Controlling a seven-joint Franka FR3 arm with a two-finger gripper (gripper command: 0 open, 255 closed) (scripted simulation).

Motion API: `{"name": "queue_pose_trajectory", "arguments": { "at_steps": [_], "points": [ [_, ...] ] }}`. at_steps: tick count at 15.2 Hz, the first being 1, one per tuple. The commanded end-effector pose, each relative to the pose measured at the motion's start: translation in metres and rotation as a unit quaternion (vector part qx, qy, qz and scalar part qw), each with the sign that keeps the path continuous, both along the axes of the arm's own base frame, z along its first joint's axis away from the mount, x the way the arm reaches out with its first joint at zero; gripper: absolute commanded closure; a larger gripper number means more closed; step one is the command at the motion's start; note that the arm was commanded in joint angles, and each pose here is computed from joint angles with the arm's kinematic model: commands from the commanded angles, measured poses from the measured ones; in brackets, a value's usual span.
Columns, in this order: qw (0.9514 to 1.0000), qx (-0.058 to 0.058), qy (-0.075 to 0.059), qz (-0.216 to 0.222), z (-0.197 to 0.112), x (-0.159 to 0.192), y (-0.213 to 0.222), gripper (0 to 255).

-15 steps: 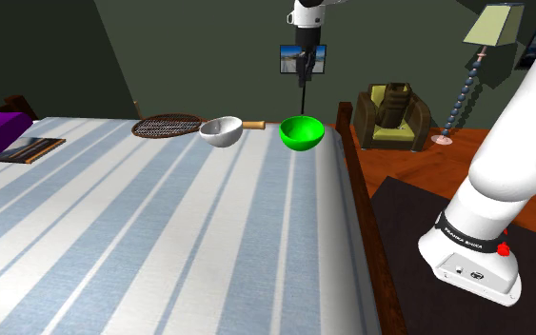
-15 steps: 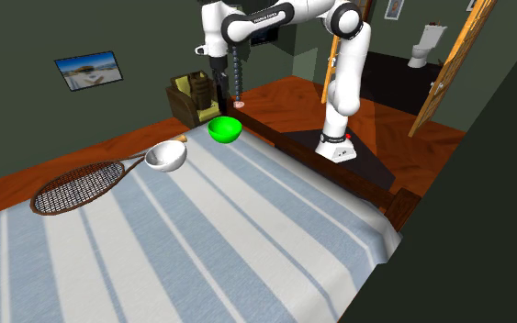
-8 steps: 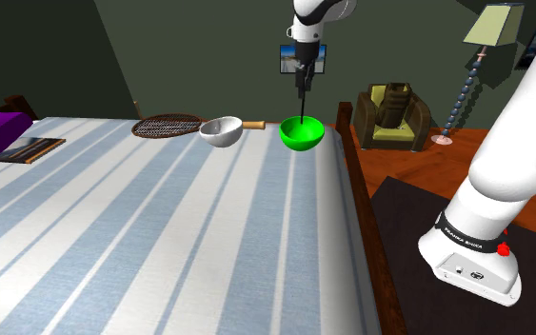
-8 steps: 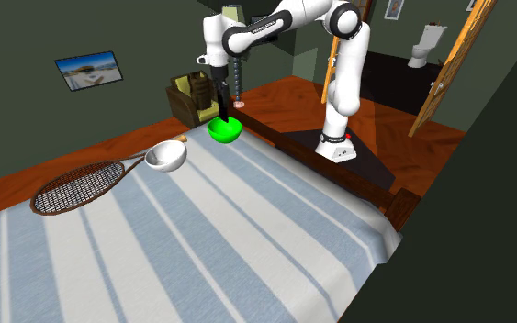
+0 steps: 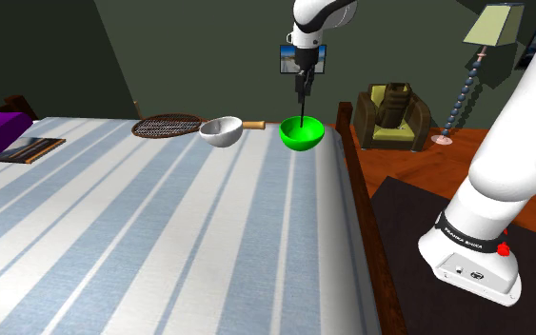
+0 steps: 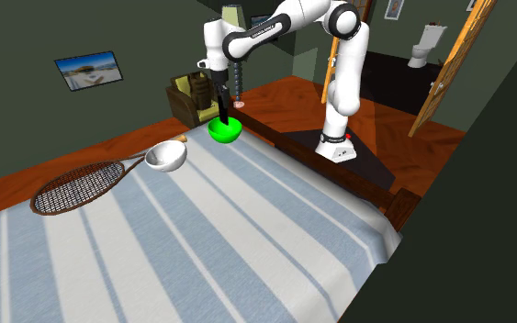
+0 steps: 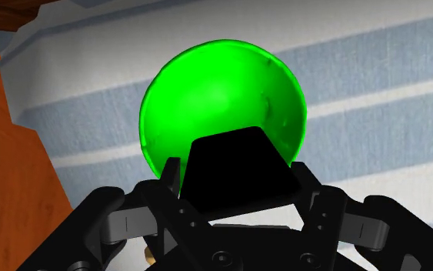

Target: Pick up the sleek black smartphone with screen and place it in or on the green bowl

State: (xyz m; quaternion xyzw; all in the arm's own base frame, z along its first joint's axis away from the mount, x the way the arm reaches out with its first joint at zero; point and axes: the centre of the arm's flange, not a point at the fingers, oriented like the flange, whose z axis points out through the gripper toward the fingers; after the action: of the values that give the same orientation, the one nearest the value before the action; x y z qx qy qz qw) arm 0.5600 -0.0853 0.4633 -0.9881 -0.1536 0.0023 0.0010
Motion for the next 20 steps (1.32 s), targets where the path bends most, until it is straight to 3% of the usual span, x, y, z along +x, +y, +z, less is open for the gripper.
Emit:
{"name": "queue_pose_trajectory", "arguments": {
  "at_steps": [1,2,3,8,12,20],
  "points": [
    [1.0000,0.000,0.000,0.000,0.000,0.000,0.000,255],
    [1.0000,0.000,0.000,0.000,0.000,0.000,0.000,255],
    [1.0000,0.000,0.000,0.000,0.000,0.000,0.000,0],
    [1.0000,0.000,0.000,0.000,0.000,0.000,0.000,0],
    [1.0000,0.000,0.000,0.000,0.050,0.000,0.000,0],
    [1.0000,0.000,0.000,0.000,0.050,0.000,0.000,0]
  ]
}}
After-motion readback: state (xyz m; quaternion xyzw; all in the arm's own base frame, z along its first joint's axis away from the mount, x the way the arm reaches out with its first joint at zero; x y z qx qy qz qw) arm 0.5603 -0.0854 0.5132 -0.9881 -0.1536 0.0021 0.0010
